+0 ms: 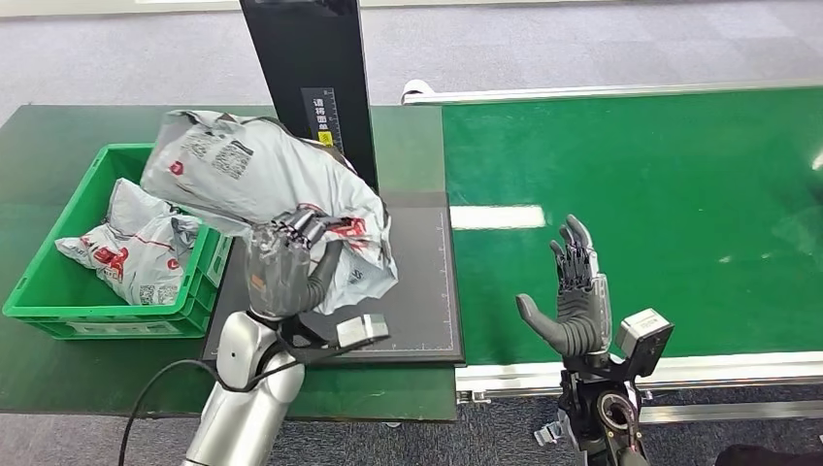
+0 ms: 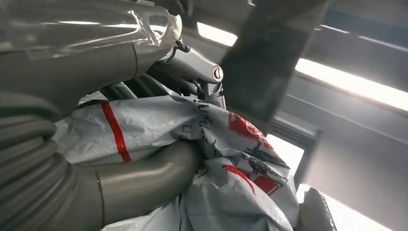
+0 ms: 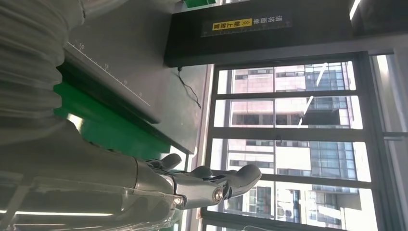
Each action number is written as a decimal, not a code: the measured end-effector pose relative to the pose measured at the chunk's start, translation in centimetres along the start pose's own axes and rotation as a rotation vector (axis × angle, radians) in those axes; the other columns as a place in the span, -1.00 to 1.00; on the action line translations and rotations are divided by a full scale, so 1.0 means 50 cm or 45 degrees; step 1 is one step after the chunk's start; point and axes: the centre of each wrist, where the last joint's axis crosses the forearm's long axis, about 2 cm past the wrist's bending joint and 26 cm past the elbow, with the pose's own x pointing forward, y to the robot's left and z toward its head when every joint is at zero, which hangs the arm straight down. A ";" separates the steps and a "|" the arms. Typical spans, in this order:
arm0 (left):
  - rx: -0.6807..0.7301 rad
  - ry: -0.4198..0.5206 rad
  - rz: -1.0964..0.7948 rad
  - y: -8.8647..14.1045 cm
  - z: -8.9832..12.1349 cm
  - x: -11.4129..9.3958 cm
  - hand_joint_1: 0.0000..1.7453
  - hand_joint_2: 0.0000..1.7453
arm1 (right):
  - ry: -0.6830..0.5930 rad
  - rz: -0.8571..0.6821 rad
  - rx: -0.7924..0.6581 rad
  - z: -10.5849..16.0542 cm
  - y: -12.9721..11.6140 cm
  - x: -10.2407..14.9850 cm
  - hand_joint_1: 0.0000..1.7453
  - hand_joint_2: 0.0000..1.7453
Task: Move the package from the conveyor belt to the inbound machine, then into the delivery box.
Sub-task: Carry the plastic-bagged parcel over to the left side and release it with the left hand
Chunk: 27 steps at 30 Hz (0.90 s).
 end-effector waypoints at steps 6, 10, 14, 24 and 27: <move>0.026 0.301 -0.201 0.028 -0.052 -0.124 1.00 1.00 | -0.004 -0.008 0.025 -0.015 0.007 -0.003 -1.00 1.00; 0.005 0.508 -0.220 0.039 -0.046 -0.227 1.00 1.00 | 0.005 -0.008 0.044 -0.022 0.008 -0.008 -1.00 1.00; 0.038 0.676 -0.184 0.057 -0.017 -0.300 1.00 1.00 | 0.017 -0.007 0.052 -0.023 0.008 -0.012 -1.00 1.00; 0.095 1.076 -0.146 0.088 0.083 -0.412 0.99 1.00 | 0.033 0.004 0.059 -0.020 0.007 -0.017 -1.00 1.00; 0.083 1.116 -0.159 0.091 0.094 -0.424 0.35 1.00 | 0.042 0.013 0.065 -0.019 0.007 -0.017 -1.00 1.00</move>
